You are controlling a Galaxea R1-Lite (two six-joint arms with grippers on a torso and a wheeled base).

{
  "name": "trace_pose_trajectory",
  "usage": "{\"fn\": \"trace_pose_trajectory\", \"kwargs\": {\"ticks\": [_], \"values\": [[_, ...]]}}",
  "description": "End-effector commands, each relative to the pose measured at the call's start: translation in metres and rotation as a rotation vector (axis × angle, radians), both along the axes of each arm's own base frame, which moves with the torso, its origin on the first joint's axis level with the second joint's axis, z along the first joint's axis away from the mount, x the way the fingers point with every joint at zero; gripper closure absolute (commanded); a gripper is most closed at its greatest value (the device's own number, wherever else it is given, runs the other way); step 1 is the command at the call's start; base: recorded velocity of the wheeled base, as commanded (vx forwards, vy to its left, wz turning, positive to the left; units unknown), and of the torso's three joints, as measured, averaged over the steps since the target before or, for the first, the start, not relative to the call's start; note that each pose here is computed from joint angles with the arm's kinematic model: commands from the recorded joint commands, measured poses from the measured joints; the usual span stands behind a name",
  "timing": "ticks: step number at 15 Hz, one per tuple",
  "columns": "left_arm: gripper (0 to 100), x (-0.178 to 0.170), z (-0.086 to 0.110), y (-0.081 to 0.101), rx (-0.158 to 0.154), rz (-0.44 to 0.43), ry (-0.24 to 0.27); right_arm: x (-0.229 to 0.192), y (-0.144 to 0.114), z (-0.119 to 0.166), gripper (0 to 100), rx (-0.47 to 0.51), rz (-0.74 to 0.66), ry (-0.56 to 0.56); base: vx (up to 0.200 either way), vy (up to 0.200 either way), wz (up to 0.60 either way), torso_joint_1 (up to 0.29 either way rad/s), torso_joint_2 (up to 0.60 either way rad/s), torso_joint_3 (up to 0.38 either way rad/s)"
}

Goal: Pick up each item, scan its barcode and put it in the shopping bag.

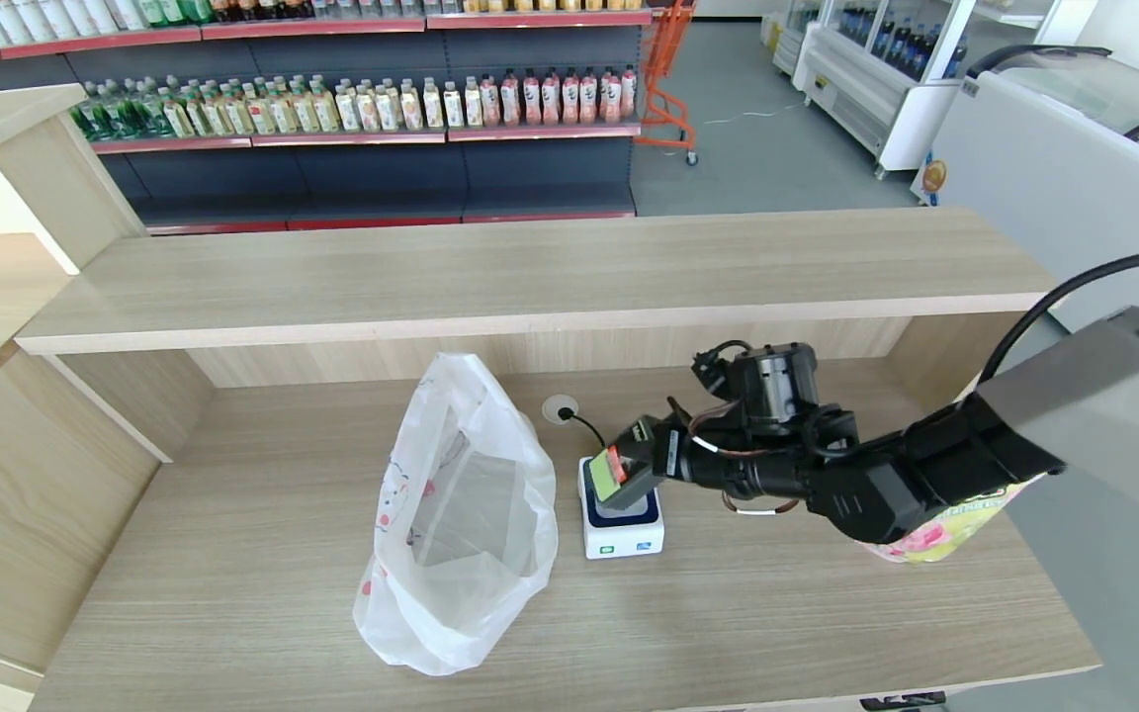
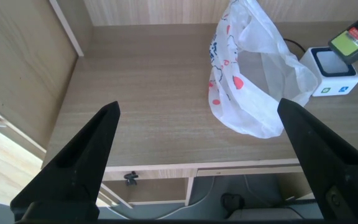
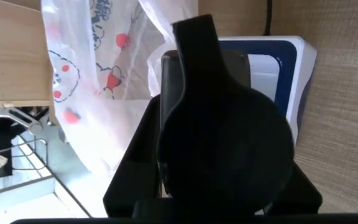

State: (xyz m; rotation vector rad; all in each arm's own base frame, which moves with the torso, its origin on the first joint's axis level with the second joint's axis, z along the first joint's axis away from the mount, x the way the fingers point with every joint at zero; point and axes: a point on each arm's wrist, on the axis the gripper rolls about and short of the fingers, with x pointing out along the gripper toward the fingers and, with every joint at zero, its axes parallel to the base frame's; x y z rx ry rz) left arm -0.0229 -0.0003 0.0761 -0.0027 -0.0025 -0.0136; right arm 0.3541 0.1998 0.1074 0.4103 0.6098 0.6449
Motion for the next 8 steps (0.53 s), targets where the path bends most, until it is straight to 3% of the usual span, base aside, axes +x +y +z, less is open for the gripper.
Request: {"fn": "trace_pose_trajectory", "kwargs": {"ticks": [1, 4, 8], "values": [[0, 0.0, 0.0, 0.0, 0.0, 0.0, -0.001, -0.03, -0.027, 0.066, 100, 0.094, -0.033, -0.104, 0.0, 0.0, 0.0, 0.0, 0.0, 0.0], [0, 0.0, 0.0, 0.0, 0.0, 0.0, -0.001, -0.057, -0.059, 0.069, 100, -0.042, 0.0, -0.208, 0.0, 0.0, 0.0, 0.0, 0.0, 0.0], [0, 0.0, 0.0, 0.0, 0.0, 0.0, -0.001, -0.07, -0.068, 0.058, 100, -0.062, 0.008, -0.166, 0.0, 0.0, 0.0, 0.0, 0.0, 0.0]]}}
